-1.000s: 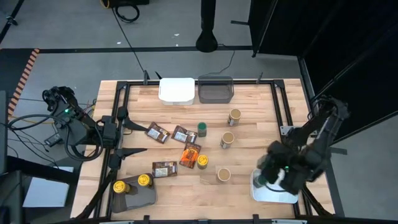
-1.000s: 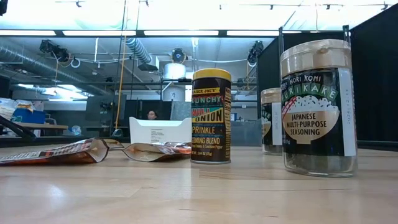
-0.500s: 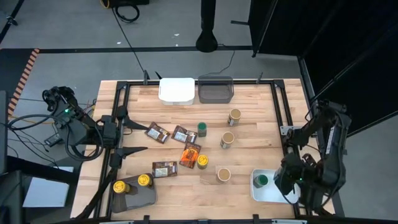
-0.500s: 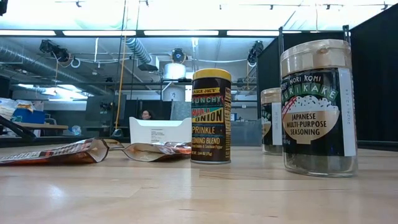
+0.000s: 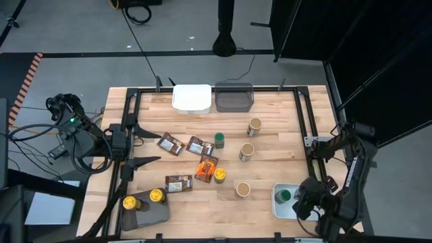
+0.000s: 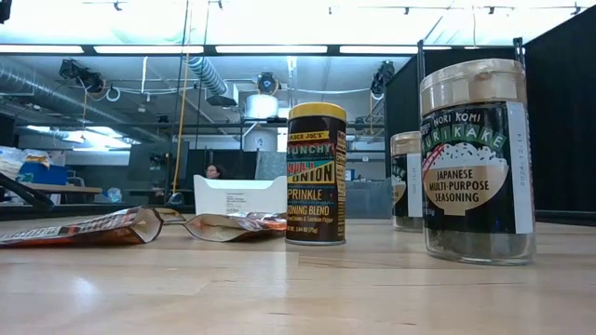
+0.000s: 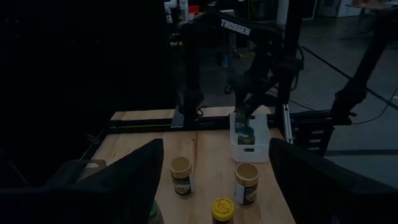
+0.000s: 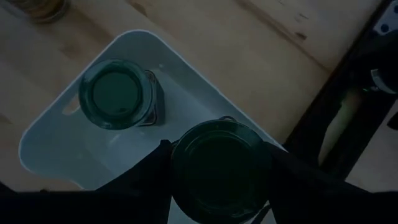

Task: Sort spices by type
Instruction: Put the green seasoning bottle into the bottom white bin

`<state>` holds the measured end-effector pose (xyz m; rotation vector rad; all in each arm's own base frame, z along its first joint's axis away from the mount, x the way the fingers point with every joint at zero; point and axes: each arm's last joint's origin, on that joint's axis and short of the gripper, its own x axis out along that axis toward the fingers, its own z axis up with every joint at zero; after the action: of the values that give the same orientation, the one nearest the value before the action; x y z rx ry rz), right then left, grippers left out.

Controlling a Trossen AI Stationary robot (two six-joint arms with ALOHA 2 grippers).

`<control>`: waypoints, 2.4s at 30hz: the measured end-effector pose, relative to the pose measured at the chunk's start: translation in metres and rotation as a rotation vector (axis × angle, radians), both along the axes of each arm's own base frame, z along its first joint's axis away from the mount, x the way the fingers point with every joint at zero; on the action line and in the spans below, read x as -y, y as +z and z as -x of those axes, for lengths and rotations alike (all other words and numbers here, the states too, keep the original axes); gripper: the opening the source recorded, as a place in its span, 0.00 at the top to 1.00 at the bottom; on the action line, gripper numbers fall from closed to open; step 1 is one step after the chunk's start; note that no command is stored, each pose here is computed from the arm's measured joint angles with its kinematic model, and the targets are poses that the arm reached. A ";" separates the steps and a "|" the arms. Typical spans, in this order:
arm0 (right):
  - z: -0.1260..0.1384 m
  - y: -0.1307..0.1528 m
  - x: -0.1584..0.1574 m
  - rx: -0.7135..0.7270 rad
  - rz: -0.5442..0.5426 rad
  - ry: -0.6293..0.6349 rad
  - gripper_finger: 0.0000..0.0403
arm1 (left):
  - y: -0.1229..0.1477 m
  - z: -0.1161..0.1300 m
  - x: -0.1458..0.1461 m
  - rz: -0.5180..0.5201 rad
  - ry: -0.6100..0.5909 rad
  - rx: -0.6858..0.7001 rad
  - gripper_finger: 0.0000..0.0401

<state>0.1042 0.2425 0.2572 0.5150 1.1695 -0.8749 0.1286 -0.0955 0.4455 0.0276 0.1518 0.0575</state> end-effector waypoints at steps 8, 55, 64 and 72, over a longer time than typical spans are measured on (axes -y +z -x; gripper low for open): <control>-0.002 -0.014 -0.002 0.013 -0.019 -0.025 0.48 | 0.000 0.000 0.000 0.000 0.001 0.000 0.26; -0.184 0.057 0.123 0.341 0.007 0.455 0.27 | 0.000 0.000 0.000 0.005 0.001 0.001 0.26; -0.250 0.046 0.215 0.423 0.171 0.545 0.28 | 0.000 0.000 0.000 0.036 0.006 0.003 0.26; -0.279 0.015 0.235 0.338 0.262 0.725 0.29 | 0.000 0.000 0.000 0.056 0.009 0.003 0.26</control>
<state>0.3836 0.0076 0.2724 0.0003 0.8176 -0.2846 0.1286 -0.0955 0.4455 -0.0291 0.1500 0.0622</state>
